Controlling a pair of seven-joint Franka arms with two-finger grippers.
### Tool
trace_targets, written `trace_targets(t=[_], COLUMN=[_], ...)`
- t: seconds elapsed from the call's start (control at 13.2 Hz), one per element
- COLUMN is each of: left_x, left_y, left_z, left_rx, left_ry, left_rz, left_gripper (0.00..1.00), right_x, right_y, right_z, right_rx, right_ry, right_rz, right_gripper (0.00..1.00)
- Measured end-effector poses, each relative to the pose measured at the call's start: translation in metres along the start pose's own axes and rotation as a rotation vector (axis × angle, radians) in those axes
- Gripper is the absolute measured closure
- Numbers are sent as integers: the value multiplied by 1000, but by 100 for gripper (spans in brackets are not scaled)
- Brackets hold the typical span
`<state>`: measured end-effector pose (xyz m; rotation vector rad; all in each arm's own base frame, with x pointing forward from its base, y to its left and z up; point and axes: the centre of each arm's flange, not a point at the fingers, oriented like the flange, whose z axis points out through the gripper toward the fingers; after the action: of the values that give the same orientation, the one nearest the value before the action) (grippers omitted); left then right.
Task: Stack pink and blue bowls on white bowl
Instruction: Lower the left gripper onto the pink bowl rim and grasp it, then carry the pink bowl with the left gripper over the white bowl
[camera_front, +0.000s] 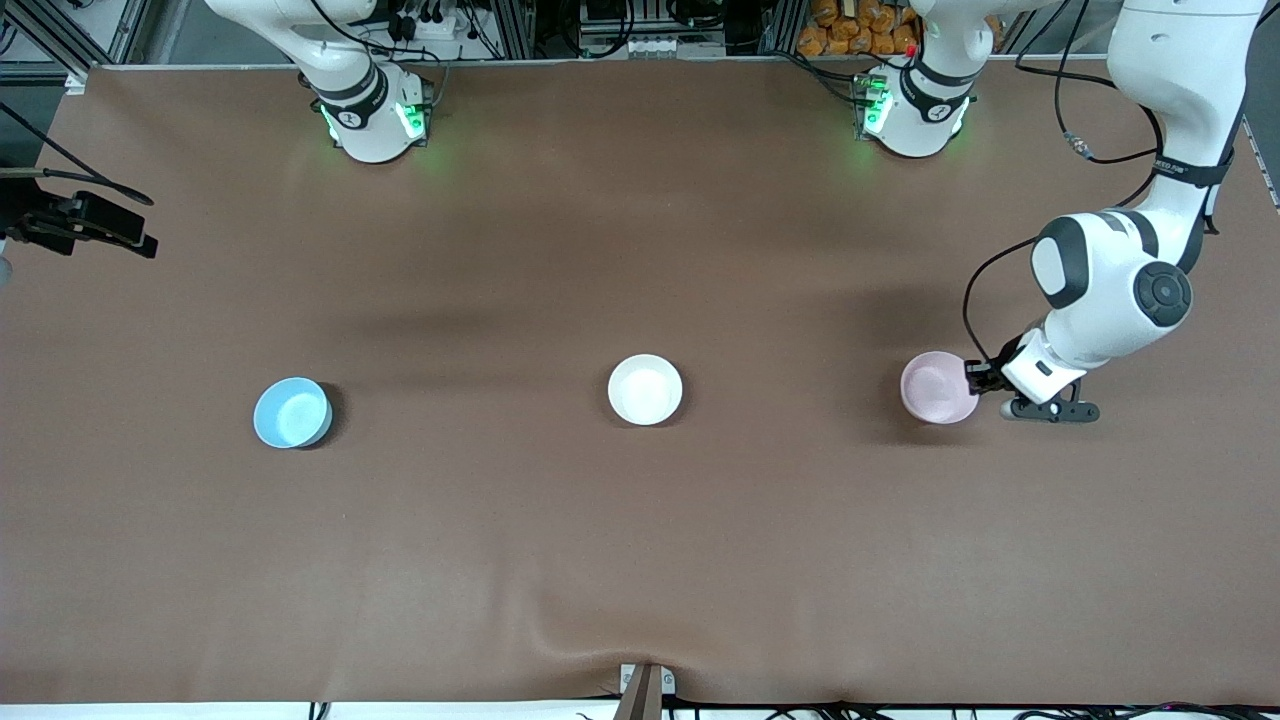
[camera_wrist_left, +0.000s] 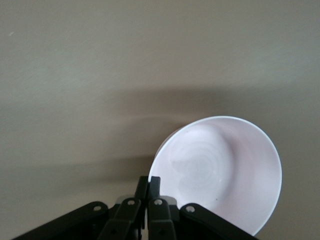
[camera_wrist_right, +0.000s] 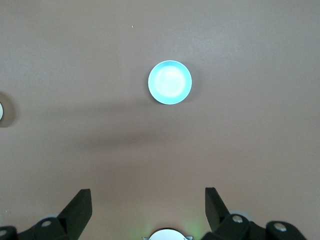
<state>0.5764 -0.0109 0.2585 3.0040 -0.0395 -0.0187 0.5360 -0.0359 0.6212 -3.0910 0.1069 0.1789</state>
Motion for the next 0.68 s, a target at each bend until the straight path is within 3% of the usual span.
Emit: trace_targets(t=[0.3, 0.68], left_x=[27, 11], left_y=[102, 266], left_z=[-40, -44], left_rx=[-51, -82], left_ry=[14, 4], left_rz=[-89, -214], left_gripper=[97, 97], right_x=[0, 0], right_y=[0, 0], right_z=[0, 0], right_rx=[0, 0], right_ry=[0, 0], right_rz=[0, 1], right_gripper=[0, 0])
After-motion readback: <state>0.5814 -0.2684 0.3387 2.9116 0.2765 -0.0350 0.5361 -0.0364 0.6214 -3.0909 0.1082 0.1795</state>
